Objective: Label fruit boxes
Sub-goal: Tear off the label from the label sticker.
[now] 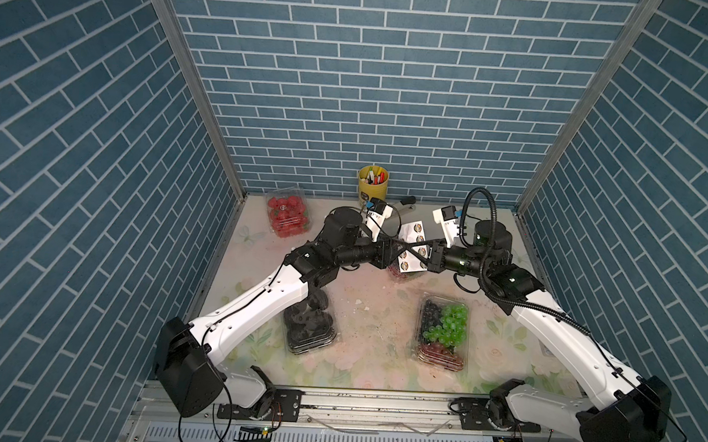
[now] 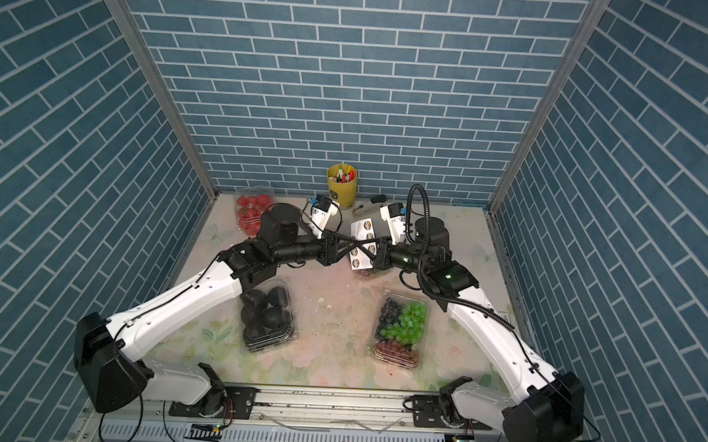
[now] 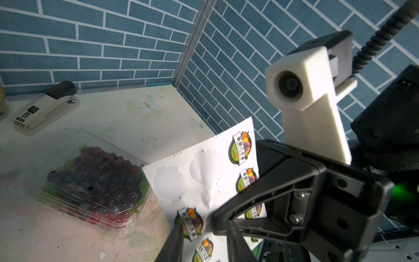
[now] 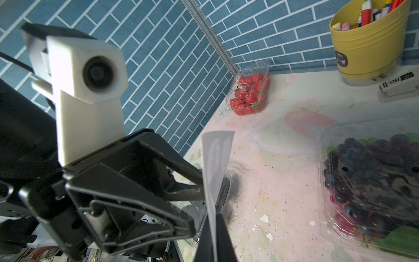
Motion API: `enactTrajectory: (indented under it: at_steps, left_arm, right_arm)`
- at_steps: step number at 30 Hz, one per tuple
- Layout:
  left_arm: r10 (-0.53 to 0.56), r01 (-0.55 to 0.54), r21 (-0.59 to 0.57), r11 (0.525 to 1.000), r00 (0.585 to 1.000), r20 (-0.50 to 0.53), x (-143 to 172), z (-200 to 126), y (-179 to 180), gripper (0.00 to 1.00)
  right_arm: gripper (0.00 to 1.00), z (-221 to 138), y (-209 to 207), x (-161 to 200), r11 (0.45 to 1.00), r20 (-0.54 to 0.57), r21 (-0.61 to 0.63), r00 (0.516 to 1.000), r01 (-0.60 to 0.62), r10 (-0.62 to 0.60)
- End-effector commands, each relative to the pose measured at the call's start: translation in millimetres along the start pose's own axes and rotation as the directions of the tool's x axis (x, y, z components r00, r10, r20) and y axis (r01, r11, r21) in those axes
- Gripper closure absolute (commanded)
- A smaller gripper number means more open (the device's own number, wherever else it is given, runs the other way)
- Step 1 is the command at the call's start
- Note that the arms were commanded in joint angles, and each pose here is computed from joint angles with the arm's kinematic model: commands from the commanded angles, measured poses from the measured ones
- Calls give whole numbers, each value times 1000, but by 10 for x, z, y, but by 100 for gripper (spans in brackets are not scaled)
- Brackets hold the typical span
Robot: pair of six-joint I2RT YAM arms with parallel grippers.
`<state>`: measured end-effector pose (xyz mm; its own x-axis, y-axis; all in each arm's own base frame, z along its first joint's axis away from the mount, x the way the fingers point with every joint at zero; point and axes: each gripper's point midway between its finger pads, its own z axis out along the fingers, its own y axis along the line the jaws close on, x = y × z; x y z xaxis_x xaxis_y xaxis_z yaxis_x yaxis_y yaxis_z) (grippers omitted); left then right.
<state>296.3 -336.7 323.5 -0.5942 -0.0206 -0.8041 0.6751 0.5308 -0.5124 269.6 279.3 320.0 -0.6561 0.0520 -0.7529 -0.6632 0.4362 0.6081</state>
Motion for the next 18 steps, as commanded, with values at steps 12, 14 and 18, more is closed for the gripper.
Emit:
enactTrajectory:
  at_steps: [12,14,18]
  left_arm:
    - [18,-18,-50,999,1000,0,-40,45,69,72]
    - [19,-19,-64,998,1000,3,-44,42,97,75]
    - [19,-19,-80,997,1000,-1,-34,48,125,76]
  right_arm:
    - [100,-24,200,-128,995,26,-49,996,81,-80]
    - [100,-29,206,-128,995,27,-51,996,83,-82]
    - [100,-29,214,-119,995,27,-54,996,84,-83]
